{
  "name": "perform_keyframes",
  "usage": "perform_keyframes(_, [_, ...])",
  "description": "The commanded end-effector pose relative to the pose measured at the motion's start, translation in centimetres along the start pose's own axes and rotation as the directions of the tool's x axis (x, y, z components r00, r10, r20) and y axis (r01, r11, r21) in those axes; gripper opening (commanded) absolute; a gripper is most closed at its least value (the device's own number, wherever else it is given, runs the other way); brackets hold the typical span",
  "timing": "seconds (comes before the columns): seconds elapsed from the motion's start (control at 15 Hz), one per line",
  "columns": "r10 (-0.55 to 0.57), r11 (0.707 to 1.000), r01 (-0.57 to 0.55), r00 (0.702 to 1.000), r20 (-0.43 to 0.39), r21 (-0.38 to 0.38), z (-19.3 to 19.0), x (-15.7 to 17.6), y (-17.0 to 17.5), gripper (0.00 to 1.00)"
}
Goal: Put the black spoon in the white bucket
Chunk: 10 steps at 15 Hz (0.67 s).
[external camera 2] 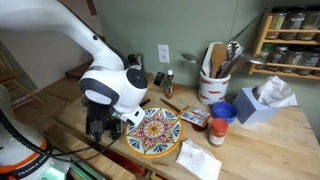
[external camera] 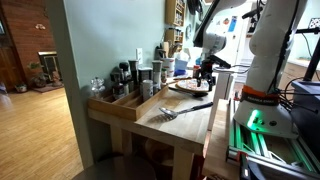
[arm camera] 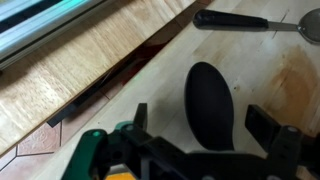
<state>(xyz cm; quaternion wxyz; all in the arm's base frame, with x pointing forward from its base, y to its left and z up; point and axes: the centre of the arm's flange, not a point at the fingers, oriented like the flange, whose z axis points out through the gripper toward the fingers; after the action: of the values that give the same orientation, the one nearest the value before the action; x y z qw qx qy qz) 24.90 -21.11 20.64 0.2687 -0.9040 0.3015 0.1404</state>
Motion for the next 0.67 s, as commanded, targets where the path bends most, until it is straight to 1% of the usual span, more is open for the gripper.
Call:
perform_keyframes(0.0, [-0.013,1.000,0.013,1.000,0.017,0.008,2.4,-1.0,0.2,1.00])
perform_keyframes(0.13, [-0.016,1.000,0.016,0.999,0.030,0.010,2.9,-1.0,0.1,0.99])
perform_keyframes(0.2, [-0.015,1.000,0.015,0.999,0.032,0.009,3.2,-1.0,0.1,0.77])
perform_keyframes(0.33, [-0.015,1.000,0.015,0.999,0.030,0.008,3.5,-1.0,0.0,0.70])
perform_keyframes(0.53, [-0.006,1.000,0.006,1.000,0.020,0.014,3.7,-0.8,-0.2,0.45])
perform_keyframes(0.6, [-0.004,1.000,0.004,1.000,0.020,0.016,3.8,-0.7,-0.3,0.38])
